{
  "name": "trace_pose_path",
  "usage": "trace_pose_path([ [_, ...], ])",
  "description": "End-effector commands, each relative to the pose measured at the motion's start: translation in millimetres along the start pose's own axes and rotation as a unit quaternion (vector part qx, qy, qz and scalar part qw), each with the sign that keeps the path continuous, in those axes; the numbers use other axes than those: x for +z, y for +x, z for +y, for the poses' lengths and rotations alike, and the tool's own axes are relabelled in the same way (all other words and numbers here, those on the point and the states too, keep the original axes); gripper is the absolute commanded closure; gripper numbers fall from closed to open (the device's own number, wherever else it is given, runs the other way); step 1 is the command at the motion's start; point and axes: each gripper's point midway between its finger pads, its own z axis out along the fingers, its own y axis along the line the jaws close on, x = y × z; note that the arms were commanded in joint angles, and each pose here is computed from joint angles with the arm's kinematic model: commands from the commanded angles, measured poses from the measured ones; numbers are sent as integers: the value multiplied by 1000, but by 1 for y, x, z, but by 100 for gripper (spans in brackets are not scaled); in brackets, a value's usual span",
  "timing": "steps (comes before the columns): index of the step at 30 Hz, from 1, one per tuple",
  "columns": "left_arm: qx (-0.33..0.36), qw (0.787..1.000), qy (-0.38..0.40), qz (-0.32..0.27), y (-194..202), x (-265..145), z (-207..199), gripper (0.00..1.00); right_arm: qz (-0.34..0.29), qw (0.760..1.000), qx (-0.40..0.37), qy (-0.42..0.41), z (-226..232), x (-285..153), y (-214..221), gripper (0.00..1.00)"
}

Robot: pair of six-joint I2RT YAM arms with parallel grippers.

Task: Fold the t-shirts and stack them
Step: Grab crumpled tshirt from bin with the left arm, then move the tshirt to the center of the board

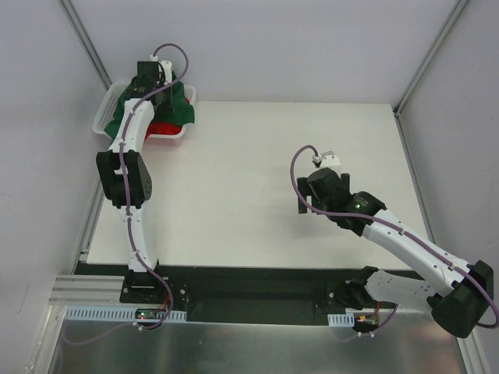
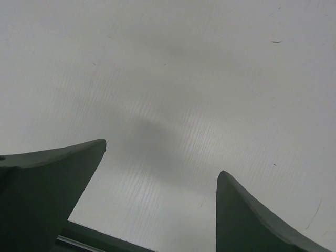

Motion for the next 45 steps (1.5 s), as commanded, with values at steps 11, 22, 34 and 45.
trace_pose_path([
  [11, 86, 980, 112, -142, -83, -210, -159, 100, -13, 999, 38, -27, 5, -9, 4, 4],
  [22, 178, 942, 270, -89, -10, -237, -352, 100, -82, 993, 85, 4, -23, -34, -12, 4],
  [34, 236, 898, 368, -40, 63, -243, -482, 100, -225, 944, 105, 218, -139, -122, -66, 4],
  [45, 261, 896, 357, -24, 101, -215, -519, 25, -237, 941, 84, 226, -156, -150, -81, 4],
])
